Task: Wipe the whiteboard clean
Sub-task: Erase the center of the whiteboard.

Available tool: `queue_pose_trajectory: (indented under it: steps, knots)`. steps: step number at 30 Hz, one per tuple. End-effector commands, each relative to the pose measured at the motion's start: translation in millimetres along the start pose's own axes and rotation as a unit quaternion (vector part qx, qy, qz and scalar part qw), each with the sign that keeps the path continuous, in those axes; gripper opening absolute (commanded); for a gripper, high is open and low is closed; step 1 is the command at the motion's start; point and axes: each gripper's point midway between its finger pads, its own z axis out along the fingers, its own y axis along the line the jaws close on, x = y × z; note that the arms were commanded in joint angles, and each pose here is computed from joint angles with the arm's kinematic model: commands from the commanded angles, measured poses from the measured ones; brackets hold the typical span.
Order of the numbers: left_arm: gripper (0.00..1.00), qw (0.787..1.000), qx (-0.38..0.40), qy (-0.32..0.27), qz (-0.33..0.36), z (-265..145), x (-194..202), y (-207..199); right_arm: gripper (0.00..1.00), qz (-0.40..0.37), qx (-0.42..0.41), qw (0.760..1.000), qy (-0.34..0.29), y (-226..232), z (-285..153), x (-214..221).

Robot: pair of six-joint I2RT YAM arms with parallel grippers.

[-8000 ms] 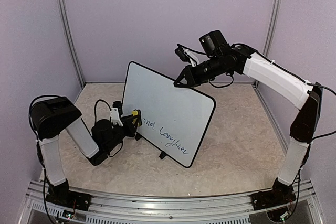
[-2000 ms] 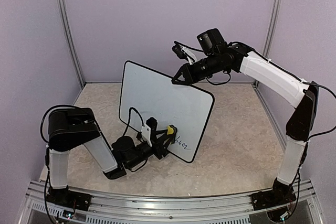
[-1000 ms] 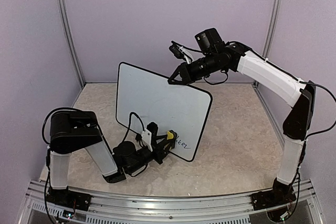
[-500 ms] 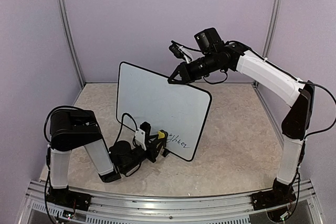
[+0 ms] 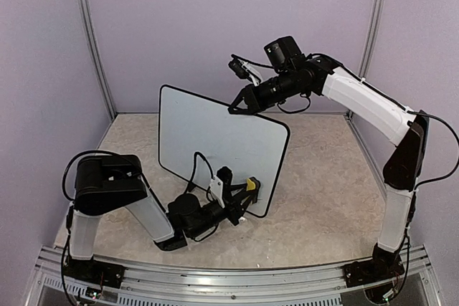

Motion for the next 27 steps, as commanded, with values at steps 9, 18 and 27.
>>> queue_pose_trajectory:
  steps: [9,18,27]
  knots:
    - [0.11,0.985,-0.169,0.044,-0.011,-45.3,16.0,114.1,0.00,0.037,-0.013,0.990,0.133,17.8,18.6,73.6]
    - [0.11,0.981,-0.185,0.049,0.013,-41.7,18.2,116.8,0.00,0.029,-0.008,0.989,0.142,19.1,10.2,83.2]
    - [0.12,0.998,-0.062,0.027,-0.001,-24.1,8.0,59.6,0.00,0.043,-0.009,0.988,0.148,16.5,17.2,85.3]
